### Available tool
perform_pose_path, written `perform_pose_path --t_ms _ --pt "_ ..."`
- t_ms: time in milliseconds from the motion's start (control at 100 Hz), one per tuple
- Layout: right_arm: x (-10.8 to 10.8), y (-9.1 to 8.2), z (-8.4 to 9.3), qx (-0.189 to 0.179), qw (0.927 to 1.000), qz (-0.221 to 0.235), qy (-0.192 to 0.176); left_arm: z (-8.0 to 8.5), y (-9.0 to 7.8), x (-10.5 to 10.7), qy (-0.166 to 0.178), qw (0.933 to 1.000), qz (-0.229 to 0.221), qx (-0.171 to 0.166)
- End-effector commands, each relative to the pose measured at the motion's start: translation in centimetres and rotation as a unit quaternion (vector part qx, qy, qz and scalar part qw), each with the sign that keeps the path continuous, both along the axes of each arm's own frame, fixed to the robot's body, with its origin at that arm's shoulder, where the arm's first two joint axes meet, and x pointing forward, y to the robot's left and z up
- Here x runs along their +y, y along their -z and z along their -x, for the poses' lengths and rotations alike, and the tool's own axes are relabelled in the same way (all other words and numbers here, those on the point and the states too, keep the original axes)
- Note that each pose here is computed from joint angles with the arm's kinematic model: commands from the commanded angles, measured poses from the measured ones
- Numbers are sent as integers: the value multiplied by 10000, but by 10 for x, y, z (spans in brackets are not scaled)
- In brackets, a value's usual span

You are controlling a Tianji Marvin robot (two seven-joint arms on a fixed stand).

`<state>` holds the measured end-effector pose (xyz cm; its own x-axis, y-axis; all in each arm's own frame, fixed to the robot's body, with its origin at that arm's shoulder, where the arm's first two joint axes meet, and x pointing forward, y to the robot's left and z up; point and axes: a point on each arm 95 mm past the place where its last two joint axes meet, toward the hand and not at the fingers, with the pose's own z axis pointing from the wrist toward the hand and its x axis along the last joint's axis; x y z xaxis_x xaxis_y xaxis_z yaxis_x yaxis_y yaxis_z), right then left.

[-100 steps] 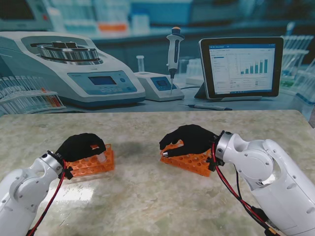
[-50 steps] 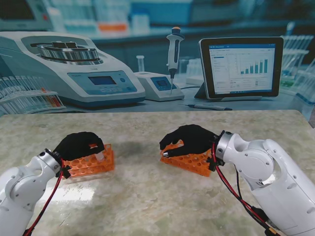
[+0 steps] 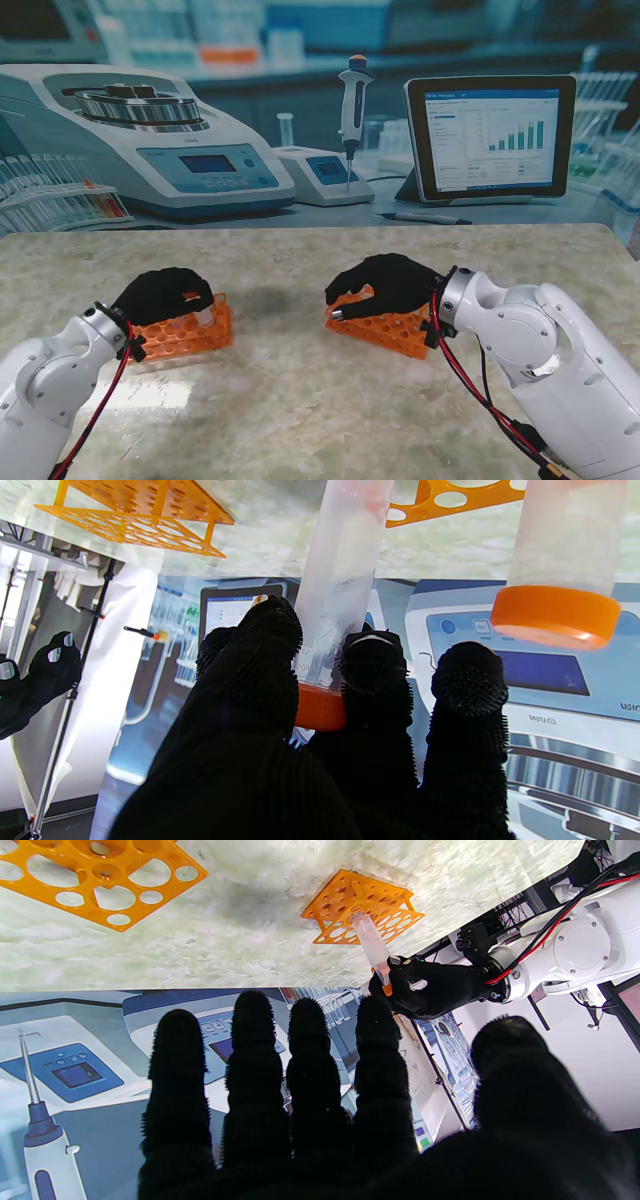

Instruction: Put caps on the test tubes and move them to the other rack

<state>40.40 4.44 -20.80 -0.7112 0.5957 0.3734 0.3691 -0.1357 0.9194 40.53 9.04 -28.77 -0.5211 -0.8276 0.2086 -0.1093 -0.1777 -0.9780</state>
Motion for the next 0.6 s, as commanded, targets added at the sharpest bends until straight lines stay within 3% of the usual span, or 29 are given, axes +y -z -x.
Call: perform_pose_path --t_ms 0,360,590 --pt "2 2 2 31 10000 9 -19 0 5 1 -40 10000 1 71" --pt "1 4 2 59 10000 14 6 -1 14 -1 -95 9998 31 174" --pt "2 3 2 56 10000 16 2 4 11 -2 -70 9995 74 314"
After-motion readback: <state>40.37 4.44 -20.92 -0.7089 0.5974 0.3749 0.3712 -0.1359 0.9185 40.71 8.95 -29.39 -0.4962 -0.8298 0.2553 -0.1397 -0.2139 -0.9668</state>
